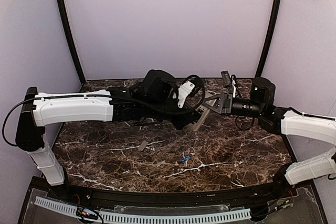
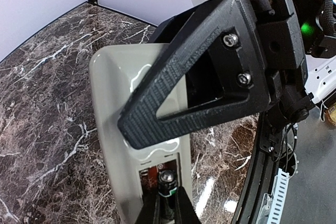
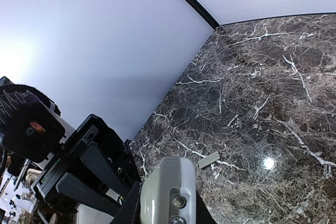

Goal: Load the batteries into the remote control
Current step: Load the battery into the battery compartment.

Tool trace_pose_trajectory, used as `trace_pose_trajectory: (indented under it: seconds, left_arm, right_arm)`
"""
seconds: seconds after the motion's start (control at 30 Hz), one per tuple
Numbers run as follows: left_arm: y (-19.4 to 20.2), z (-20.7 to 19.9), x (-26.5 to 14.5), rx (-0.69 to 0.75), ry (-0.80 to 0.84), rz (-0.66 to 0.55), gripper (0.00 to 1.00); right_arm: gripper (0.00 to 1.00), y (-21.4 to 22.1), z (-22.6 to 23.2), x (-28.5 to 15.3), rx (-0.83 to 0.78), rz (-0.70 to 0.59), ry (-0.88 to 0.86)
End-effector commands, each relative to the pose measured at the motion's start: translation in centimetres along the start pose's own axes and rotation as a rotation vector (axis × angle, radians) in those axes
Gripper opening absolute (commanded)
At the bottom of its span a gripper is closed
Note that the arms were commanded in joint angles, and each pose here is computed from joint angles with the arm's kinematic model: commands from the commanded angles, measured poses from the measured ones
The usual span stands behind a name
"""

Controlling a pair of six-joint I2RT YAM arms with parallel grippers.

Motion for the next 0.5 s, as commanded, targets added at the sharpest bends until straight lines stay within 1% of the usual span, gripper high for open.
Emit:
trace_pose_trajectory:
  seconds: [0.0, 0.17, 0.47]
  left_arm:
    - [4.6, 0.7, 1.2, -0.033, -0.002, 0.220, 0.00]
    - [5.1, 0.3, 1.4, -0.049, 0.028, 0.257, 0.00]
    - [6.2, 0.9, 2.1, -0.078, -0.006, 0.337, 0.00]
  right_arm:
    - [0.00, -3.4, 2.9, -1.3, -0.118, -0.146, -0.105]
    - [0.00, -3.6, 3.4, -1.6, -0.139, -0.160, -0.119]
    - [0.00, -4.0, 3.8, -2.1, -0.172, -0.185, -0.110]
Point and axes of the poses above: each gripper's point midway between its finger pads, its own x axis out along the fingers, its own z axis along the line the jaws close on, y = z × x, the point moved 5 cm from there along -x, back along the fingers, and after that the axes turned 14 degrees about -x, right-handed, at the moved point
